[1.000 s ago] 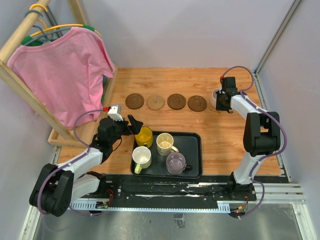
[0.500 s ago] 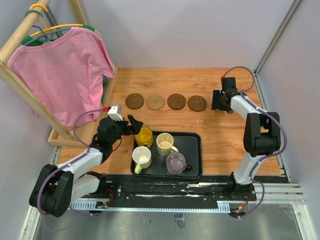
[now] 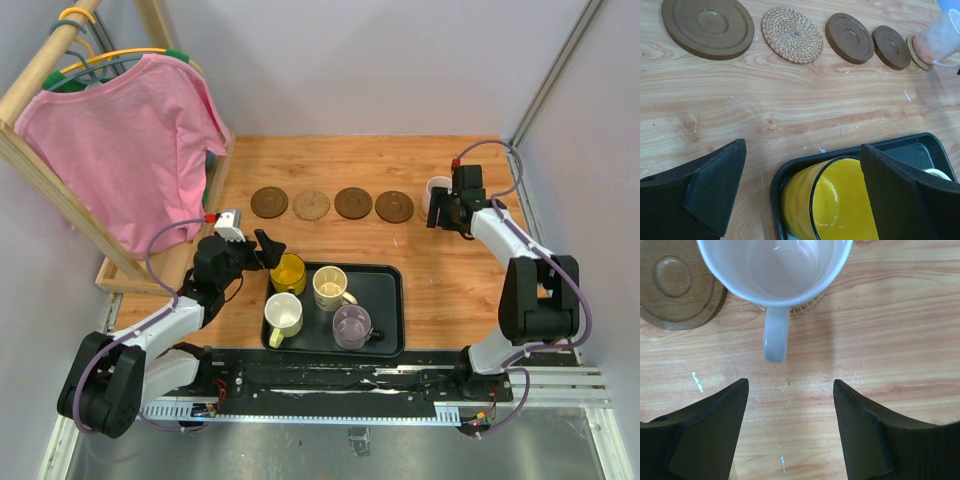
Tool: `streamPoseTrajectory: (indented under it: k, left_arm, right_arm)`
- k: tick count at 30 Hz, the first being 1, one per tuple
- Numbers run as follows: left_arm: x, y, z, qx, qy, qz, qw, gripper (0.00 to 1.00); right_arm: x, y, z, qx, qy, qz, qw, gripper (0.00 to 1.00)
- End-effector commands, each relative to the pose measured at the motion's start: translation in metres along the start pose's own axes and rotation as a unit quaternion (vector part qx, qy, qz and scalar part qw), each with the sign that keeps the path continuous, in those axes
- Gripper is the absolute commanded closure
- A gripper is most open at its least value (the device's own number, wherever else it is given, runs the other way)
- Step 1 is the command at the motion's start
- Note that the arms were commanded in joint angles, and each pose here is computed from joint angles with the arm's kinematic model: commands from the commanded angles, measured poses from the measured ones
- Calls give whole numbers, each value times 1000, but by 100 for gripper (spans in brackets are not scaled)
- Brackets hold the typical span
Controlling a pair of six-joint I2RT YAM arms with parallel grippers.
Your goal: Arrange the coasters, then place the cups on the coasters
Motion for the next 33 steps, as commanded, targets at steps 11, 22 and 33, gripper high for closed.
streamPoseTrajectory:
  k: [11,22,33]
  left_arm:
    - [-5,-12,-10,2,22,-25,999,0]
    - [-5,-10,-16,-4,40,-24,999,0]
    - [-9,-6,-18,-14,47,-23,999,0]
  right_arm:
    - [-96,53,58,-78,-145,-33,986,34]
    - [-156,130,123,-188,-325,17,927,39]
    - [-168,159,158,-219,-420,62,879,49]
Point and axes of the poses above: each gripper's point midway between its finger pads, its own x axis out along the fingers, its own z axis along the line the jaws close on, y = z × x, the point moved 2 cm from there along -x, back along the fingers, and after that the axes turned 4 degrees about x, right-handed, at the moved point
